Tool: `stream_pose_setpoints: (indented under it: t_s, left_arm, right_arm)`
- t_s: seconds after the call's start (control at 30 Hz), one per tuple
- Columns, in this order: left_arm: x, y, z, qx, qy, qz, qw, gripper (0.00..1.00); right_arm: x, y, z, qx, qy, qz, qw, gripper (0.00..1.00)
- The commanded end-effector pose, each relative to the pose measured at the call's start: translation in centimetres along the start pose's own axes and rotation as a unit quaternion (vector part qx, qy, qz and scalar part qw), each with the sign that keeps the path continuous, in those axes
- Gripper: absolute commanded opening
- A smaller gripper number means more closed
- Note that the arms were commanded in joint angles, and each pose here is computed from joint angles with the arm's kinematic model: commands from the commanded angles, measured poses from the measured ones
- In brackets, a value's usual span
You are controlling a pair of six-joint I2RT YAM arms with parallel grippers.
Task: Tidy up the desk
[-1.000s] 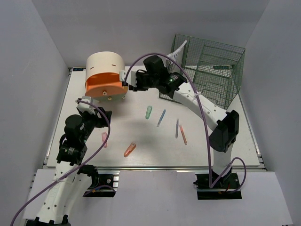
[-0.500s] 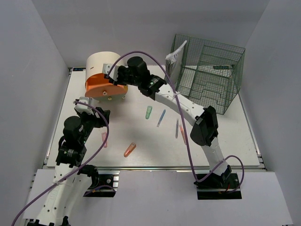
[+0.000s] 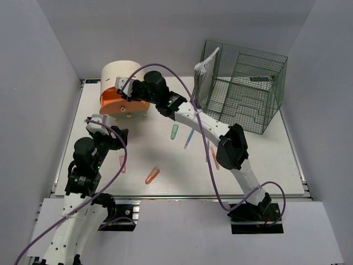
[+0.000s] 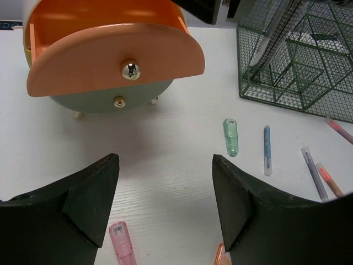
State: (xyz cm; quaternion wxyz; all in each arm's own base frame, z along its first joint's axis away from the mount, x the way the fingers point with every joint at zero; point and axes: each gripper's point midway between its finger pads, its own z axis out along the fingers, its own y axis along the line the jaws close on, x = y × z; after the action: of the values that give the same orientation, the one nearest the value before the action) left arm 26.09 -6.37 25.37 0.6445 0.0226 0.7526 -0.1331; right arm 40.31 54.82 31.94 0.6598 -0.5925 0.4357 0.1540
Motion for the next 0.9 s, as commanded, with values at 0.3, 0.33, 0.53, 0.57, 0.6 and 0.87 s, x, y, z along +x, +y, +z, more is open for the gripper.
stream_pose_setpoints:
  t_s: [0.3, 0.33, 0.53, 0.57, 0.6, 0.87]
  left_arm:
    - [-0.9, 0.4, -0.3, -0.013, -0.015, -0.004, 1.000, 0.78]
    - [-0.8, 0.4, -0.3, -0.014, -0.013, -0.004, 1.000, 0.78]
    - [-0.7, 0.5, -0.3, -0.015, -0.013, -0.006, 1.000, 0.78]
    - [-0.6, 0.5, -0.2, -0.014, -0.012, -0.007, 1.000, 0.77]
    - [-0.6, 0.4, -0.1, -0.013, -0.012, -0.008, 1.000, 0.74]
    - [1.9, -0.1, 2.0, -0.002, 0.043, -0.043, 0.998, 0.16]
  right_arm:
    - [-2.9, -2.5, 0.4, 0.046, -0.045, -0.005, 0.998, 0.63]
    - [-3.1, -2.7, 0.2, 0.048, -0.046, -0.006, 0.998, 0.63]
    - [-5.5, -5.5, -1.7, 0.075, -0.057, 0.002, 0.996, 0.59]
    - [-6.0, -5.8, -2.0, 0.077, -0.059, 0.007, 0.995, 0.52]
    - [-7.1, -6.8, -3.1, 0.086, -0.063, 0.014, 0.994, 0.48]
    - [-3.3, -5.6, -12.7, 0.034, 0.046, 0.219, 0.974, 0.00]
